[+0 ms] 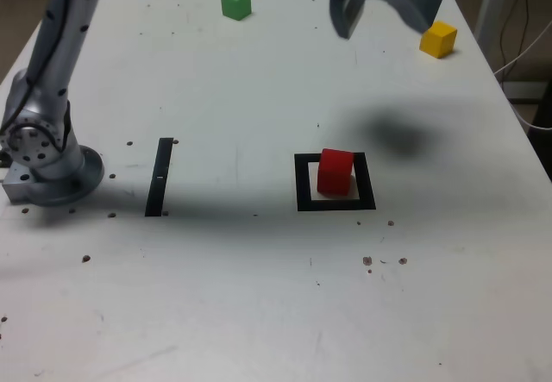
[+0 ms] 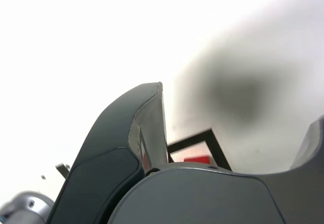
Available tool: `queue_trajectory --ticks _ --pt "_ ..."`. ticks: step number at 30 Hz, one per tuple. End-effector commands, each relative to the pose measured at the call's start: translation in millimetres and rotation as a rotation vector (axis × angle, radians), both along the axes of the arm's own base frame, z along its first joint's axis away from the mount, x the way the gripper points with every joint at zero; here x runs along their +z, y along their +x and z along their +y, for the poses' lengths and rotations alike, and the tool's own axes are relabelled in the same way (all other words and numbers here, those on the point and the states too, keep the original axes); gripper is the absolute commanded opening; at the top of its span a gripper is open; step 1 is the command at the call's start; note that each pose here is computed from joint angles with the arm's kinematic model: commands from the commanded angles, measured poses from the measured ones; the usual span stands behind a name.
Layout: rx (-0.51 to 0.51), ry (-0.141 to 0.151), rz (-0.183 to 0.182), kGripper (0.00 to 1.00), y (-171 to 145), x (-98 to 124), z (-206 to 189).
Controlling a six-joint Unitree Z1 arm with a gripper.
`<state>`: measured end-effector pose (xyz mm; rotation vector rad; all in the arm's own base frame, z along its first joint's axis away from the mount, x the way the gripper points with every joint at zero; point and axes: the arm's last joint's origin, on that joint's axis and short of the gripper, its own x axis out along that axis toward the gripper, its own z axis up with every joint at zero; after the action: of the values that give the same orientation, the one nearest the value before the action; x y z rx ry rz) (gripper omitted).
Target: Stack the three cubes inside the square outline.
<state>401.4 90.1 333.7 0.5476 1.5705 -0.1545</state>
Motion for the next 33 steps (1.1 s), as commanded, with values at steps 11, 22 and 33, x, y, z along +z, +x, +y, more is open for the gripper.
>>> queue_trajectory --ticks 11,22,33 --pt "-0.207 0.056 0.028 0.99 33 -6 50" --pt "-0.29 0.078 0.031 0.98 53 -15 85" --pt "-0.337 0.091 0.036 0.97 71 -47 117"
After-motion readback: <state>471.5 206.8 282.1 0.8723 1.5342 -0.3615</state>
